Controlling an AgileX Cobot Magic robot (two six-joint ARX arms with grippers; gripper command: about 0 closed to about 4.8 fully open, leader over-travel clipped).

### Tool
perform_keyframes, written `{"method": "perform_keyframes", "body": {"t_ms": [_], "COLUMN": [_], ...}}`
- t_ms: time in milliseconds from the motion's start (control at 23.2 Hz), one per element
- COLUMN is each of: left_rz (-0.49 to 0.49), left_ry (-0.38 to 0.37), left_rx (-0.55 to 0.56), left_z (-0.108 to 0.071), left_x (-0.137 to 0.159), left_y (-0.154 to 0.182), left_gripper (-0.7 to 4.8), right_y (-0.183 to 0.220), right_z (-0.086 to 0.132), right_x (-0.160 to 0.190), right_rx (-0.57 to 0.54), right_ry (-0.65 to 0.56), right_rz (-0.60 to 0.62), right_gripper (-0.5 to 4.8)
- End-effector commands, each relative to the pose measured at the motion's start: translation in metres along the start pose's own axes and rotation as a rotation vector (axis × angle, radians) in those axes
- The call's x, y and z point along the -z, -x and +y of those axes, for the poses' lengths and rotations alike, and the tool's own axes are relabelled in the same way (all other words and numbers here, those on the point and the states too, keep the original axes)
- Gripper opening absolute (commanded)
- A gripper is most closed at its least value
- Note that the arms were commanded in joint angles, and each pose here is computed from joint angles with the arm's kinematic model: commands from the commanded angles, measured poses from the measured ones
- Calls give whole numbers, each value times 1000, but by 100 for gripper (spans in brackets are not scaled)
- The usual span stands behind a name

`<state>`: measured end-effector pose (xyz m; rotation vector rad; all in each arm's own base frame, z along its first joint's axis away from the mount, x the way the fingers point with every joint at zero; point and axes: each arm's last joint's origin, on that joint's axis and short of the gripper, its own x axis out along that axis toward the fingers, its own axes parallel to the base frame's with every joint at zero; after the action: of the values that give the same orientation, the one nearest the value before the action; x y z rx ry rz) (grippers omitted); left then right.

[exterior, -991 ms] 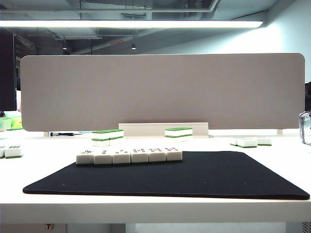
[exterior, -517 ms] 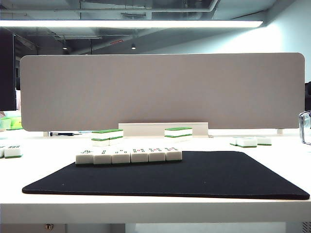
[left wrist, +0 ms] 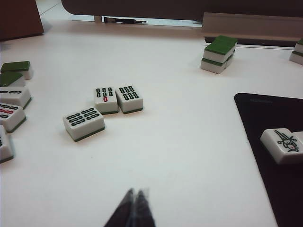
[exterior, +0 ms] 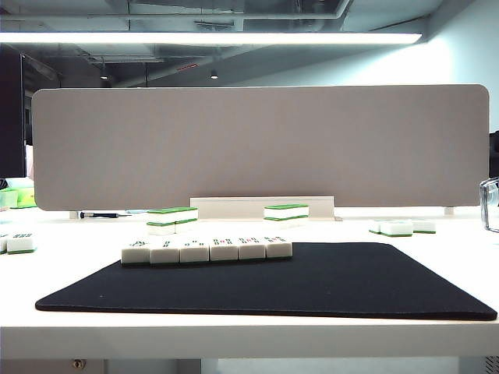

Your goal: Align six mahjong tiles in a row on the table.

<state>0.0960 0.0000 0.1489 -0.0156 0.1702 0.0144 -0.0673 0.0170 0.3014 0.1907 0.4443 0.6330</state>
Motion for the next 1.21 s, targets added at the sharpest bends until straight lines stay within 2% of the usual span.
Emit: {"method": "perform_keyframes", "body": {"t_ms": [43, 129, 388, 647, 776, 948, 1121, 1207], "left_rz": [13, 12, 12, 12, 12, 12, 12, 12], "left_ry": [-1, -1, 0, -1, -1, -1, -1, -1], "left_rx": [0, 0, 0, 0, 0, 0, 0, 0], "left_z": [0, 0, 0, 0, 0, 0, 0, 0], "left_x": [1, 1, 1, 1, 1, 1, 1, 1], "left_y": [0, 0, 0, 0, 0, 0, 0, 0], "left_gripper": [-6, -6, -6, -6, -6, -6, -6, -6], "right_y": [2, 2, -9, -53, -76, -114, -128, -135], "right_z": [1, 0, -7, -41, -61, -99, -116, -123], "right_x": [-1, -4, -23, -33, -28, -4, 12, 20], "right_rx": [26, 66, 65, 58, 127, 350, 488, 521], "right_ry": [58, 77, 189, 239, 198, 87, 6, -6], "right_rz": [-34, -66, -227, -377, -431, -481, -490, -491], "right_gripper": [-1, -1, -1, -1, -1, -1, -1, -1]}}
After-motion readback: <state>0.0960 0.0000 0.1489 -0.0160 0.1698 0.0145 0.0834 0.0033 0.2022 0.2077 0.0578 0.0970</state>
